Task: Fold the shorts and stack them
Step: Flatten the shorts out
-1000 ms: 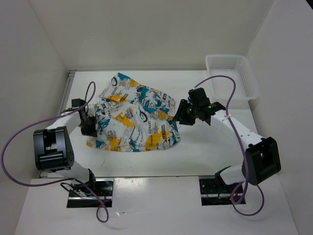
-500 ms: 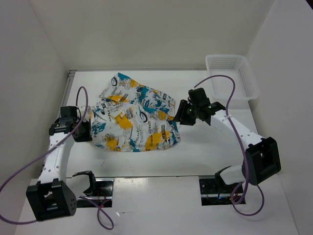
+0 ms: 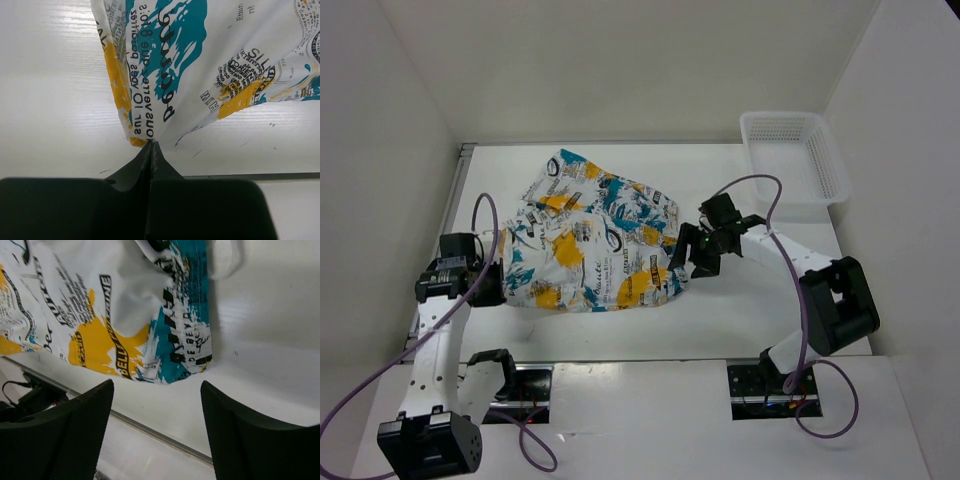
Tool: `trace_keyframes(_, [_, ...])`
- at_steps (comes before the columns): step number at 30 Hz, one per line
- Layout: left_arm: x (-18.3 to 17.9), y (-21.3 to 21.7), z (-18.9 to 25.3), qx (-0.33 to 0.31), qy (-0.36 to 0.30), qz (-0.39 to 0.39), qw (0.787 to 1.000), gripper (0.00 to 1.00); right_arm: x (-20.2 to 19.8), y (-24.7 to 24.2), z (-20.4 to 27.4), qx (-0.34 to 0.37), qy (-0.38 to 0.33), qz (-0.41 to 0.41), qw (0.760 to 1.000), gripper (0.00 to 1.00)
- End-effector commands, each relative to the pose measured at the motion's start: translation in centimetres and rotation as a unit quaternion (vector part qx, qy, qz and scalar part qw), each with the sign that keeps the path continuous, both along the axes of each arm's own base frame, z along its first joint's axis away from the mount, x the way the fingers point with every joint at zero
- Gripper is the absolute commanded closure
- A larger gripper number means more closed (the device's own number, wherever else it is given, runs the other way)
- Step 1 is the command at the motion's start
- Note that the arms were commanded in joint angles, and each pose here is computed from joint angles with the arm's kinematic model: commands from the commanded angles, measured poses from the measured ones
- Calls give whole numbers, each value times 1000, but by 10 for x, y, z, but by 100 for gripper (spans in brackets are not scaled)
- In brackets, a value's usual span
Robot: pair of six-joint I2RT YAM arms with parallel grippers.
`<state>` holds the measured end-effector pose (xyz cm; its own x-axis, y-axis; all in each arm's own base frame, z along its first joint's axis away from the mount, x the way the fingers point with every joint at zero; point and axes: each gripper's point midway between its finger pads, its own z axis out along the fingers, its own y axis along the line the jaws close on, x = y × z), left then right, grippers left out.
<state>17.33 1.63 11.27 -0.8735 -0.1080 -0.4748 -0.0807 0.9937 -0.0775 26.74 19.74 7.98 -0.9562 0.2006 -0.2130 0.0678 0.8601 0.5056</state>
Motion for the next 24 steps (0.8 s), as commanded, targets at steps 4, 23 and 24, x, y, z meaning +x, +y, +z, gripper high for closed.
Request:
trace_keyframes(4, [2, 3, 6, 9, -1, 1, 1000, 100, -23, -21, -25, 78, 56, -41, 995, 34])
trace_keyframes(23, [0, 1, 9, 4, 4, -1, 1000, 100, -20, -3, -50, 185, 99, -123, 970, 50])
trace_keyframes(24, [0, 1, 9, 4, 4, -1, 1000, 100, -20, 5, -48, 188, 102, -117, 970, 53])
